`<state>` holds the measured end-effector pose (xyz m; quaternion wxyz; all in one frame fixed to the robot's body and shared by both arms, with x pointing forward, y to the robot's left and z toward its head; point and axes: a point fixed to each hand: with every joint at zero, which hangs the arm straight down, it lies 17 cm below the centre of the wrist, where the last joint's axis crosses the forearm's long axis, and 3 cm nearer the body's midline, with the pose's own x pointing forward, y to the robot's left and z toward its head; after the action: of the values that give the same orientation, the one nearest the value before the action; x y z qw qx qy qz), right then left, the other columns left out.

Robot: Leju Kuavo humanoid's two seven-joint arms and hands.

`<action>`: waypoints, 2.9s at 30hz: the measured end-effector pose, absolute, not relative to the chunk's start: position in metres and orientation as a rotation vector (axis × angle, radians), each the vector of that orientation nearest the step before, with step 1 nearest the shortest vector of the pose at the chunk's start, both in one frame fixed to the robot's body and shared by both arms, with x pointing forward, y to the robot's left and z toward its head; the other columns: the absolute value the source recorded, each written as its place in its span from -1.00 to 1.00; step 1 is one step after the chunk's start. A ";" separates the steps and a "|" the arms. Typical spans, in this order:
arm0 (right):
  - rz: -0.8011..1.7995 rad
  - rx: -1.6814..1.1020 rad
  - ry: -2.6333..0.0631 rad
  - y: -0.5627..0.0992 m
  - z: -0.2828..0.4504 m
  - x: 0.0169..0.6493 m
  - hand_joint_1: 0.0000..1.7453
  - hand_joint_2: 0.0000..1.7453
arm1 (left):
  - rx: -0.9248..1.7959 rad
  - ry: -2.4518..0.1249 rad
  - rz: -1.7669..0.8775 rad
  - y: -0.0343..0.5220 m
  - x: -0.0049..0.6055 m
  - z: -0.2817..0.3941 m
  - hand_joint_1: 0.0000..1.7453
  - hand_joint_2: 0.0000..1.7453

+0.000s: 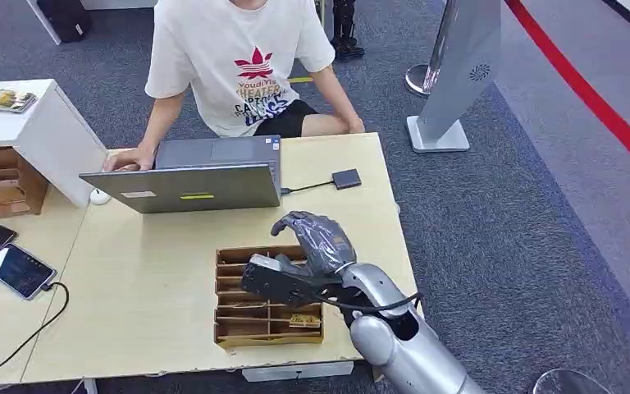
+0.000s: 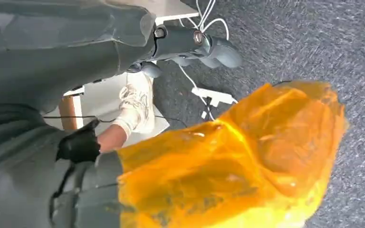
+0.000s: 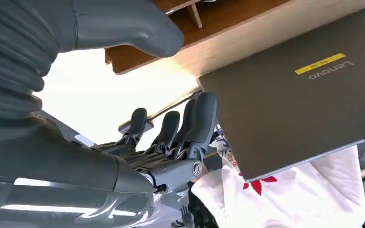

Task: Pass the card to the sensor for recognition and then transmit it.

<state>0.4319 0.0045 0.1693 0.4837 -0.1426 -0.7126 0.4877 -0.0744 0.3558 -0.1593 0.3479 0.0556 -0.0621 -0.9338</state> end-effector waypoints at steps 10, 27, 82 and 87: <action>1.188 -0.352 -1.732 0.003 0.168 0.432 -0.04 1.00 | 0.149 -0.153 -2.429 0.358 -0.074 -0.158 -1.00 -1.00; 1.185 -0.357 -1.704 -0.007 0.155 0.425 -0.24 1.00 | 0.129 -0.158 -2.413 0.352 -0.079 -0.158 -1.00 -1.00; 1.262 -0.384 -1.563 -0.018 0.108 0.438 0.02 1.00 | 0.109 -0.188 -2.432 0.356 -0.077 -0.161 -1.00 -1.00; 1.260 -0.395 -1.549 -0.023 0.104 0.440 0.52 1.00 | 0.113 -0.180 -2.434 0.358 -0.077 -0.161 -1.00 -1.00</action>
<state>0.4404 -0.0226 0.1036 0.5256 -0.1650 -0.6474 0.5267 -0.0766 0.3578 -0.1610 0.3422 0.0435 -0.0694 -0.9361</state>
